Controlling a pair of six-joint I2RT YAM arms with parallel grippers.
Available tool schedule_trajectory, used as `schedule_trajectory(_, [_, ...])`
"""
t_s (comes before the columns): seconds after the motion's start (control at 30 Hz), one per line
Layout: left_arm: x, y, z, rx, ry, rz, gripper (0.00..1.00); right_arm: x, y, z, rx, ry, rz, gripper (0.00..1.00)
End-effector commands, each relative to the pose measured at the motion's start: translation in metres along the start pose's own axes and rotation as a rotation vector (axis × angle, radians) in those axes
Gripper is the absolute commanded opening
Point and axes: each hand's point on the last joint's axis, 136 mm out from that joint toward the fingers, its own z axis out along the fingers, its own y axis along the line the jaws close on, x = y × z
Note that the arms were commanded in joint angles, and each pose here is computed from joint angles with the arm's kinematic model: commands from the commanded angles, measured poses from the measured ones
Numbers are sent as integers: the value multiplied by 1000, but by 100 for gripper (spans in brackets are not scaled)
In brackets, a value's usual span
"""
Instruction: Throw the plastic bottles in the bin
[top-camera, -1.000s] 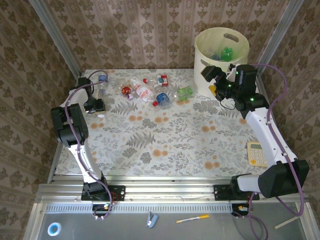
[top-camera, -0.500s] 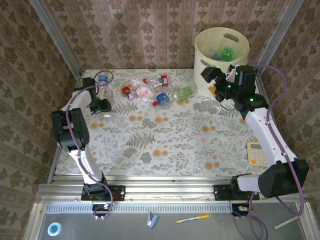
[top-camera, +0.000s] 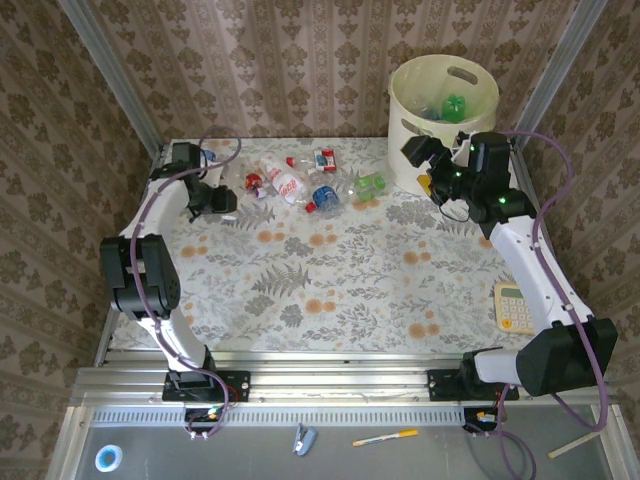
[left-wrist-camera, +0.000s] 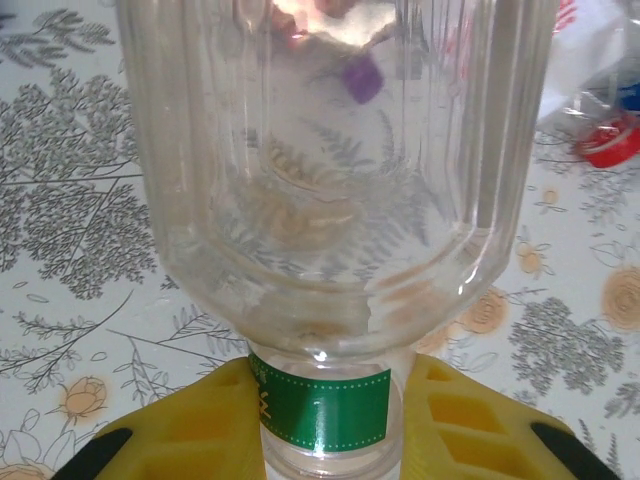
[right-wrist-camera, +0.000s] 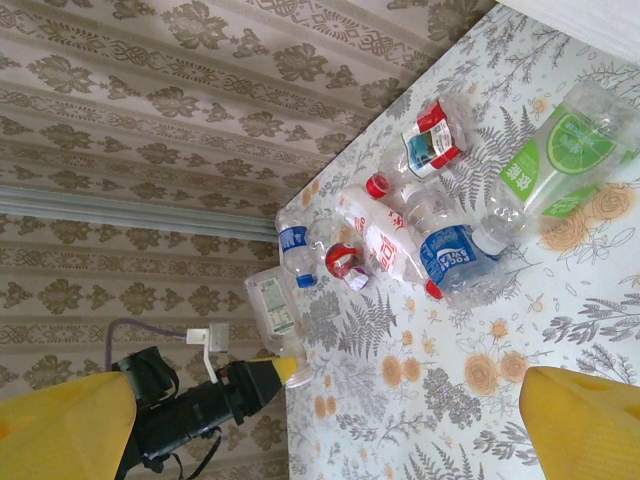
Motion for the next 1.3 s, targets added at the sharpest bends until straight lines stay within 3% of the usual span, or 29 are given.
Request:
schedule_trajectory(0.0, [-14, -32, -24, 60, -47, 99, 0, 3, -1, -2, -3, 1, -15, 100])
schedule_trajectory(0.37, [-23, -124, -49, 226, -87, 282, 0, 5, -3, 2, -5, 13, -13, 100])
schedule_trajectory(0.83, [5, -287, -78, 624, -60, 516, 0, 31, -4, 24, 26, 115, -110, 100])
schedule_trajectory(1.03, [21, -321, -76, 701, -13, 552, 0, 43, -3, 40, 54, 164, -178, 100])
schedule_trajectory(1.27, [28, -333, -69, 722, 19, 564, 0, 45, 6, 46, 22, 169, -200, 100])
